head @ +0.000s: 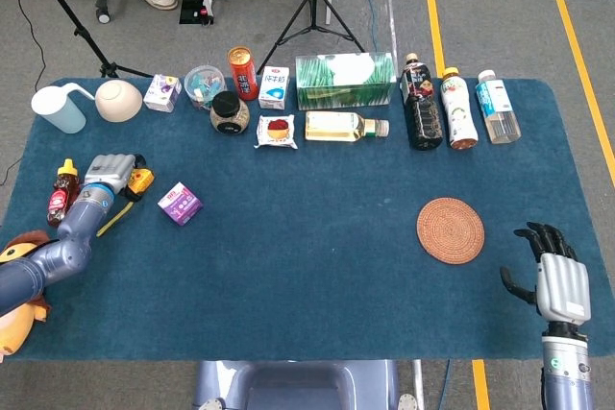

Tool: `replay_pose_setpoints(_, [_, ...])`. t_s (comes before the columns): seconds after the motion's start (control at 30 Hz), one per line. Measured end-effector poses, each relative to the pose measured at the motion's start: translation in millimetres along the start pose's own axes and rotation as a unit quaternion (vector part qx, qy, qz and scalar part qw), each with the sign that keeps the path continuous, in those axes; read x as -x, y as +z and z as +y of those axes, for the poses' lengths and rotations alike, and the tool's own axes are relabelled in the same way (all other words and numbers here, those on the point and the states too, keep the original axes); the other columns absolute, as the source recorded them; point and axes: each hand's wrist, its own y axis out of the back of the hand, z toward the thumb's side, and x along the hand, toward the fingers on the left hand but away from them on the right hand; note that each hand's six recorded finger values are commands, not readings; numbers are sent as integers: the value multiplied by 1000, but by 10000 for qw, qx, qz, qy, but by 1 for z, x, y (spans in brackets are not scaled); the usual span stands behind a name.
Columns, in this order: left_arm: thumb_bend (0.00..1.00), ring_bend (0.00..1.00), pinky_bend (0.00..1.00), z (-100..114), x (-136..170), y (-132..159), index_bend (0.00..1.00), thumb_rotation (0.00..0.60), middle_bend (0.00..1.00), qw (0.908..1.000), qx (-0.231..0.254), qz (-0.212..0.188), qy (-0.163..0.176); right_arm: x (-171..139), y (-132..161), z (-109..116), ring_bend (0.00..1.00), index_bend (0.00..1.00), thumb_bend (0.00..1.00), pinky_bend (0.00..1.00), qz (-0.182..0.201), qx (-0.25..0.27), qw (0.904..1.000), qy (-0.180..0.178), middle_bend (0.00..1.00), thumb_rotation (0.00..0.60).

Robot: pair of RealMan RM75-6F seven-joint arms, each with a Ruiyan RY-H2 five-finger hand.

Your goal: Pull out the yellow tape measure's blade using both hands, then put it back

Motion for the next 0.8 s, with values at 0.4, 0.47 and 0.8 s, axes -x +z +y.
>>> replay_pose_setpoints(0.4, [330,203,390,-7,14,13,189,600,249,9991,79,-337,-237,-3,-2,4,119,249,335,235,-15,20,10000,-49,175,542])
replay_pose_setpoints(0.47, [329,203,390,-9,19,15,188,600,250,9988,93,-400,-281,-3,-2,4,118,248,333,235,-3,32,10000,-53,175,543])
replay_pose_setpoints(0.8, [302,198,384,3,31,17,189,600,251,9980,203,-584,100,-5,-2,4,118,246,334,235,23,71,10000,-51,175,540])
